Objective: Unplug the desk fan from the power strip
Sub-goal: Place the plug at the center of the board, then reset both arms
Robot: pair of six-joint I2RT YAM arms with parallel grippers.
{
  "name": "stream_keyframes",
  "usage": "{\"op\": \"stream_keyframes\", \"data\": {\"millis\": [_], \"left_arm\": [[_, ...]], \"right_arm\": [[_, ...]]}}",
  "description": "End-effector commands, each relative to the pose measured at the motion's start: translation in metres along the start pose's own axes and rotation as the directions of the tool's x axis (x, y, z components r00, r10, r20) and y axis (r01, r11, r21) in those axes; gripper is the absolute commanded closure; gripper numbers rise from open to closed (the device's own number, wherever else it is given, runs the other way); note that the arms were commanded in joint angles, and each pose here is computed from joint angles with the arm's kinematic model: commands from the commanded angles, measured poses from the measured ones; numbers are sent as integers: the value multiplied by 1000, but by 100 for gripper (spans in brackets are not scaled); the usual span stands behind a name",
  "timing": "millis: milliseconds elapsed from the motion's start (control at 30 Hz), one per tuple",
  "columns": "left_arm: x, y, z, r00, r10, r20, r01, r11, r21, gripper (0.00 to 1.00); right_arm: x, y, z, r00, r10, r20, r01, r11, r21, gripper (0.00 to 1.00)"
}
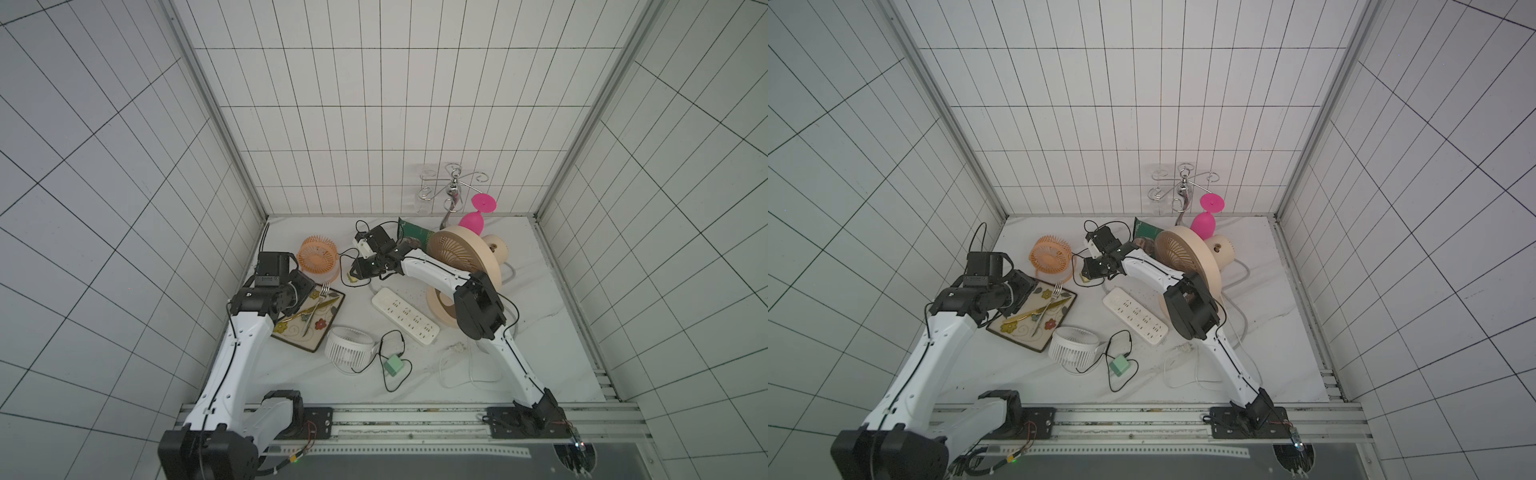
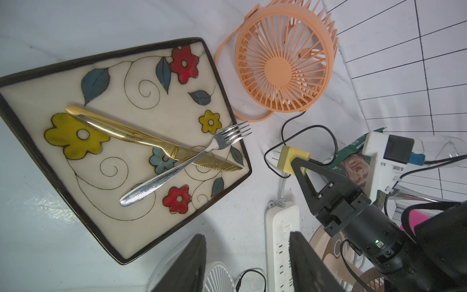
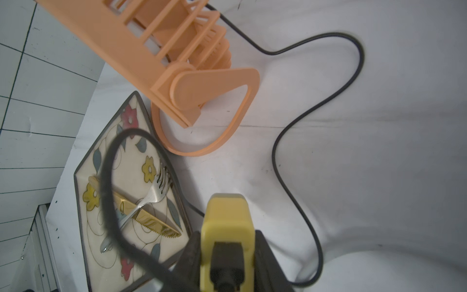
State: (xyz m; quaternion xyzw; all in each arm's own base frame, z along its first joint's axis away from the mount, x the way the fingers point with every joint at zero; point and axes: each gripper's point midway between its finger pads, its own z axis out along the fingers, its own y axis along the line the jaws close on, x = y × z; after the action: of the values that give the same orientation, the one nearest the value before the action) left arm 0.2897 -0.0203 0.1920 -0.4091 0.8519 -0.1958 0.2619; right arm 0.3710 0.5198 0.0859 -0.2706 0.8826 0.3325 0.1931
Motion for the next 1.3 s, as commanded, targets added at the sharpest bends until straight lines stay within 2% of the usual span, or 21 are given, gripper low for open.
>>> {"op": "stream_keyframes", "data": {"millis": [0, 167, 333, 467, 667, 900, 1000, 1133, 1267], "left_arm": [[-6, -2, -3, 1000, -8, 20, 8, 1000, 4, 45], [-5, 0, -2, 1000, -14, 22, 14, 1000, -2, 45], [-4, 3, 0, 999, -23, 22, 23, 1000, -8, 44], [-3, 7, 1, 999, -32, 26, 32, 999, -13, 44], [-7, 13, 3, 998, -30, 63, 32, 999, -27, 41], [-24, 20, 5, 986, -3, 165, 11, 999, -49, 30], [-31, 23, 4, 977, 4, 212, 10, 998, -62, 20], [-42, 28, 4, 960, 3, 279, 18, 997, -74, 11], [-54, 31, 1, 936, 15, 352, 13, 997, -79, 2]], "right_arm": [[-5, -1, 5, 1000, 27, -9, -28, 999, -41, 65], [-1, -12, 5, 999, 20, -28, -20, 1000, -11, 42], [-15, -17, -24, 999, -36, 4, 36, 996, 87, 24], [-34, -11, -66, 995, -88, 53, 78, 982, 170, 17], [-41, 22, -133, 981, -164, 100, 142, 970, 198, 11], [-14, 56, -244, 964, -236, 126, 197, 945, 262, 9], [-1, 53, -305, 954, -255, 157, 190, 921, 340, 9], [18, 18, -383, 957, -203, 207, 88, 884, 459, 7], [33, -42, -475, 937, -138, 322, -91, 792, 604, 2]]}}
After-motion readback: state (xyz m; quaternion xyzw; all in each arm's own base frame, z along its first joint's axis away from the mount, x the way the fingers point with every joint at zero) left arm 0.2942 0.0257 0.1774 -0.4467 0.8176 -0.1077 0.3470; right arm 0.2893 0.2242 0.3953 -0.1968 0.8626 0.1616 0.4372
